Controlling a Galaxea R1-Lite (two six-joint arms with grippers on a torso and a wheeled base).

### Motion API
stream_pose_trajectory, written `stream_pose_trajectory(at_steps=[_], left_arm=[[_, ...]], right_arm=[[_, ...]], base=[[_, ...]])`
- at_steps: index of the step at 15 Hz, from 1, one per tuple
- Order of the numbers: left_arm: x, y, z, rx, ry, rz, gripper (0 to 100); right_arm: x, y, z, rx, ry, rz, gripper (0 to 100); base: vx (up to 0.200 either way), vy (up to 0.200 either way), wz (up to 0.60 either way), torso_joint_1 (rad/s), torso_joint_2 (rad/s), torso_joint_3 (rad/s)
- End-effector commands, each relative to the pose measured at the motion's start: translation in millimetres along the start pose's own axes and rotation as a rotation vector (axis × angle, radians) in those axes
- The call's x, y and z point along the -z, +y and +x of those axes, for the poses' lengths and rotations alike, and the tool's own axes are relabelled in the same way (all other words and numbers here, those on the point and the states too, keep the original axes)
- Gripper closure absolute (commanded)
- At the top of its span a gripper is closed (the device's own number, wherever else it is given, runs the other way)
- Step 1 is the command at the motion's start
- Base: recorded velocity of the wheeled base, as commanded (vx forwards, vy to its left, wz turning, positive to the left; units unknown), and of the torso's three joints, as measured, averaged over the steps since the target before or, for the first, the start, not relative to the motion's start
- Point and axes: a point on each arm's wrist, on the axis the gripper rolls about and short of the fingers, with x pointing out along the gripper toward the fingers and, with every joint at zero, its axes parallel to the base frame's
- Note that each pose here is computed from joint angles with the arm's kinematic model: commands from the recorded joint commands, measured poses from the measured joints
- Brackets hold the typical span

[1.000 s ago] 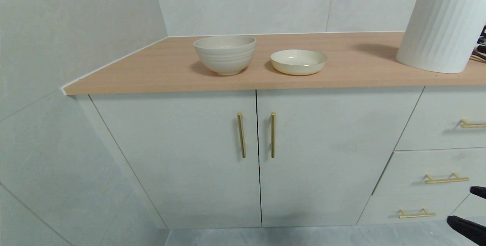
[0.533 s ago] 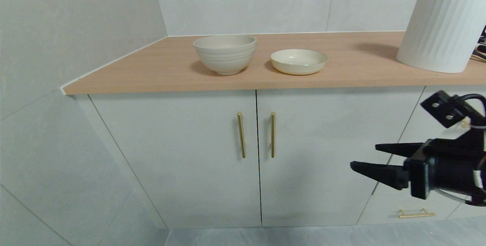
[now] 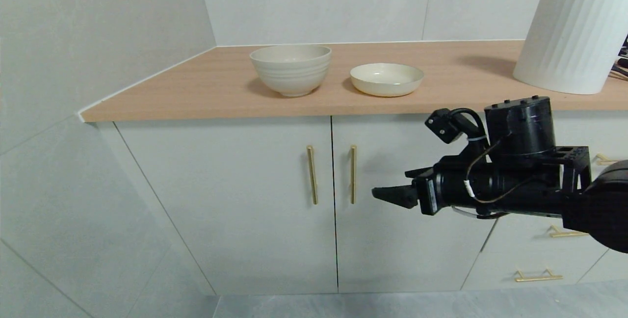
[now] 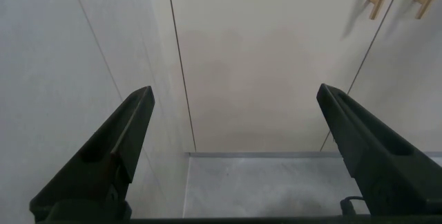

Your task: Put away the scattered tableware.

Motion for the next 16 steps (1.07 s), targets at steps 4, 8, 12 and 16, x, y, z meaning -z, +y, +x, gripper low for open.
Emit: stream_pose_trajectory(at_steps=[4,8,12,16], left_arm=[[0.0,0.0,0.0,-0.001,0.000,0.000,0],[0.0,0.0,0.0,-0.001,0.000,0.000,0],[0.0,0.0,0.0,-0.001,0.000,-0.001,0],[0.0,0.0,0.0,-0.001,0.000,-0.001,0]], right_arm=[[18.1,5.1,57.0,-0.060,-0.092,0.084,0],[23.2,6.4,72.5,-0.085,-0.104,0.151,0],[29.5,3.0,93.9,-0.105,-0.182,0.197,0],[30.2,3.3,95.2,-0.108,-0.181,0.202,0]], base=[[0.000,0.000,0.00,0.000,0.00,0.000],[0.000,0.000,0.00,0.000,0.00,0.000],[0.000,0.000,0.00,0.000,0.00,0.000],[0.000,0.000,0.00,0.000,0.00,0.000]])
